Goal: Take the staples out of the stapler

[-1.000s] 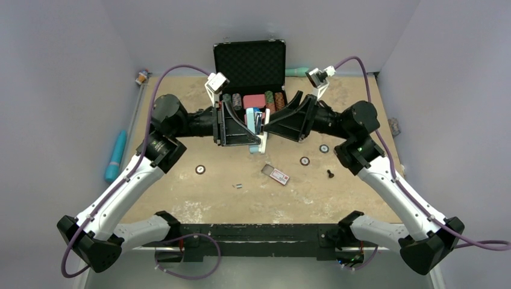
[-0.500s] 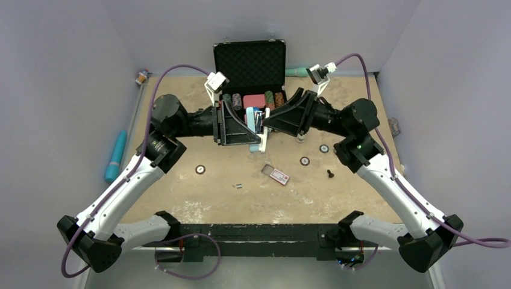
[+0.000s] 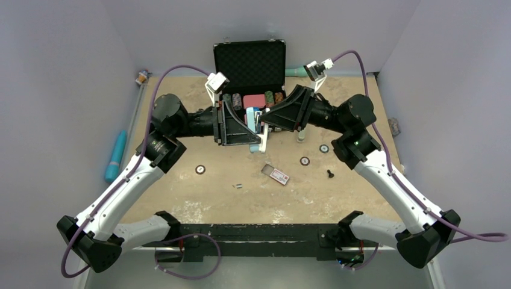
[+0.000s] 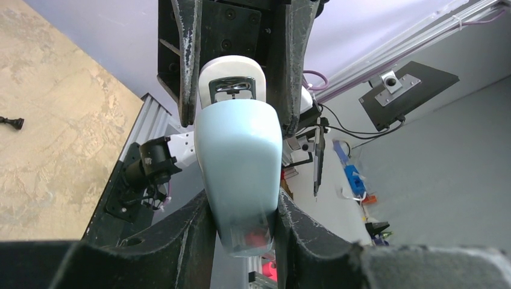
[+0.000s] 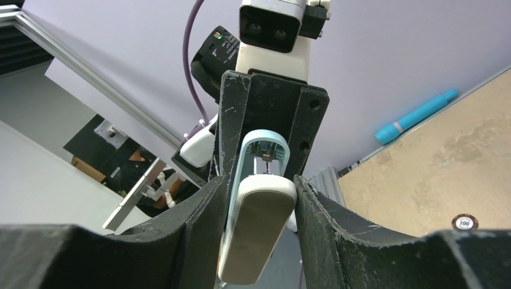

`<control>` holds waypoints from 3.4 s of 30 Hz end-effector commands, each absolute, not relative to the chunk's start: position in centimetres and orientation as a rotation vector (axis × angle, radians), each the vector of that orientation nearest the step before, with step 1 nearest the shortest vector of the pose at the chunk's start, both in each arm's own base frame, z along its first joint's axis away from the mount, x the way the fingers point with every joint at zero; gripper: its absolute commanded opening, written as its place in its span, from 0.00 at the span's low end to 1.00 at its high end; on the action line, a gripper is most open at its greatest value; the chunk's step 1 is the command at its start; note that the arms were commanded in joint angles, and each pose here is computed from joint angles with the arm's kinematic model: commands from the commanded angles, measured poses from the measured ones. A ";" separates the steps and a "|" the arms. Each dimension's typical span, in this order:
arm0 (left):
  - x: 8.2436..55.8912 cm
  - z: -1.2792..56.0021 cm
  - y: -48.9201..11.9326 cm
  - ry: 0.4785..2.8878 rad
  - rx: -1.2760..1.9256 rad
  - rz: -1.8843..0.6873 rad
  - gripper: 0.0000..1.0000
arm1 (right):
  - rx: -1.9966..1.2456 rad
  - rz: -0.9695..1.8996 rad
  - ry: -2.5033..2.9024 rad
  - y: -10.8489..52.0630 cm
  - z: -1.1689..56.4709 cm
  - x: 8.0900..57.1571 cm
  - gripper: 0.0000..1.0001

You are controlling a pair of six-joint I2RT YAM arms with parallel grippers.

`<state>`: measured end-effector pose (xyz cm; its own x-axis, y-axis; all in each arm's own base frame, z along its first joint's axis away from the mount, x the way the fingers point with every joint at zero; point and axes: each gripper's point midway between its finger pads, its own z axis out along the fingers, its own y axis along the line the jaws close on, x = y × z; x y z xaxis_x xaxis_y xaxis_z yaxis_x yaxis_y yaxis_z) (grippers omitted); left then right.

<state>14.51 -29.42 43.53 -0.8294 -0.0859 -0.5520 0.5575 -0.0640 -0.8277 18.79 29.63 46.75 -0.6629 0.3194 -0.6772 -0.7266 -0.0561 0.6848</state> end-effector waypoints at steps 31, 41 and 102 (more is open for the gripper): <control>14.8 43.6 -29.0 1.784 0.499 -1.838 0.09 | -0.447 1.747 1.540 30.2 46.0 19.0 0.00; 15.3 40.0 -26.9 1.890 0.335 -1.655 0.82 | -0.353 1.637 1.764 30.1 40.9 20.5 0.00; 23.3 20.5 -24.8 2.462 -0.192 -1.044 0.00 | -0.564 1.221 2.379 35.9 19.3 21.2 0.00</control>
<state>22.39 -23.75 19.64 -0.8853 -0.3109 -0.3457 0.0149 0.7242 -0.6895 20.74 35.00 17.09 -0.8690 -0.1791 -0.4613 -0.4713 0.5838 0.6611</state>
